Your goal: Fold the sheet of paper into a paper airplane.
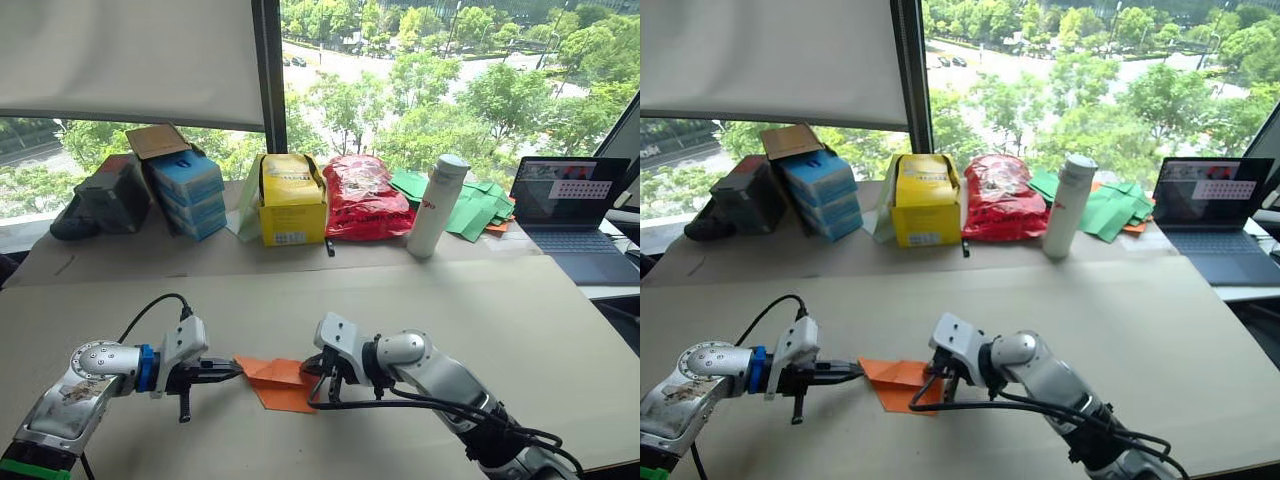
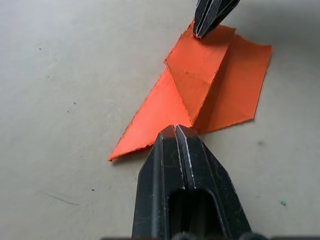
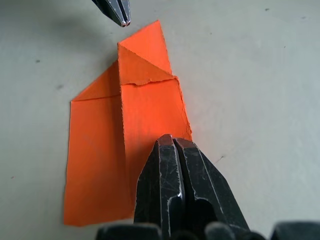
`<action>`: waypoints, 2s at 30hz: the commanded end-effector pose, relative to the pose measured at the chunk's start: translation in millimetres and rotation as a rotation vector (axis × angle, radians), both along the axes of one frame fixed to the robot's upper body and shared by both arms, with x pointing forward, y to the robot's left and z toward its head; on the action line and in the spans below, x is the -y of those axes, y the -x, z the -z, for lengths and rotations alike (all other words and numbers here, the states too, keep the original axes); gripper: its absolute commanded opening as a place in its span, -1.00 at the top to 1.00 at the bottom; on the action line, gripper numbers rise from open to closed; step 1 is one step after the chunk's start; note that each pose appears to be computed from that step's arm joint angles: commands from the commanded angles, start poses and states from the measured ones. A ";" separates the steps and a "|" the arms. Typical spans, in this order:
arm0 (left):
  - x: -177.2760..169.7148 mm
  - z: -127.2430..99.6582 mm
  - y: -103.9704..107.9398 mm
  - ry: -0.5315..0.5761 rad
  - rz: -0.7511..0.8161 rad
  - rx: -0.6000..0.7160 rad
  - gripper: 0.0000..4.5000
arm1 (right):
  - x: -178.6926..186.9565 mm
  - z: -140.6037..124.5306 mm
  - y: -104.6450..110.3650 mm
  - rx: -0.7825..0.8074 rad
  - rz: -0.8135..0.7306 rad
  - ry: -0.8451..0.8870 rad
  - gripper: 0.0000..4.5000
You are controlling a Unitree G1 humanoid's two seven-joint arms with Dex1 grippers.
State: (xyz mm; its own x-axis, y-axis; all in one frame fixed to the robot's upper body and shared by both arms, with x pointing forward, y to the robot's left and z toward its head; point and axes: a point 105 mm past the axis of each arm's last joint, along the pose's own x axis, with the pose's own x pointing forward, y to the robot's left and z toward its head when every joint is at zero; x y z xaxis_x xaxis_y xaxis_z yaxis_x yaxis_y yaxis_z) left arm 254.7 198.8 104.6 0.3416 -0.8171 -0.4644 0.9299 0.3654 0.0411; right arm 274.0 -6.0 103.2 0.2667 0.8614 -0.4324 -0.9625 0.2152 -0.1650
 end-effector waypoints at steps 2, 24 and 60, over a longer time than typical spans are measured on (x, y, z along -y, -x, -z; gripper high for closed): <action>0.4 -15.9 11.3 0.079 -0.021 -0.039 1.00 | 3.1 -48.1 12.1 0.074 -0.050 -0.153 0.46; -2.3 -23.3 18.3 0.100 -0.053 -0.041 1.00 | 4.6 -11.2 0.5 -0.084 -0.099 -0.118 -0.88; -1.1 -81.9 -29.1 0.360 -0.252 0.075 1.00 | 7.1 -39.2 6.8 1.035 -0.226 0.049 0.98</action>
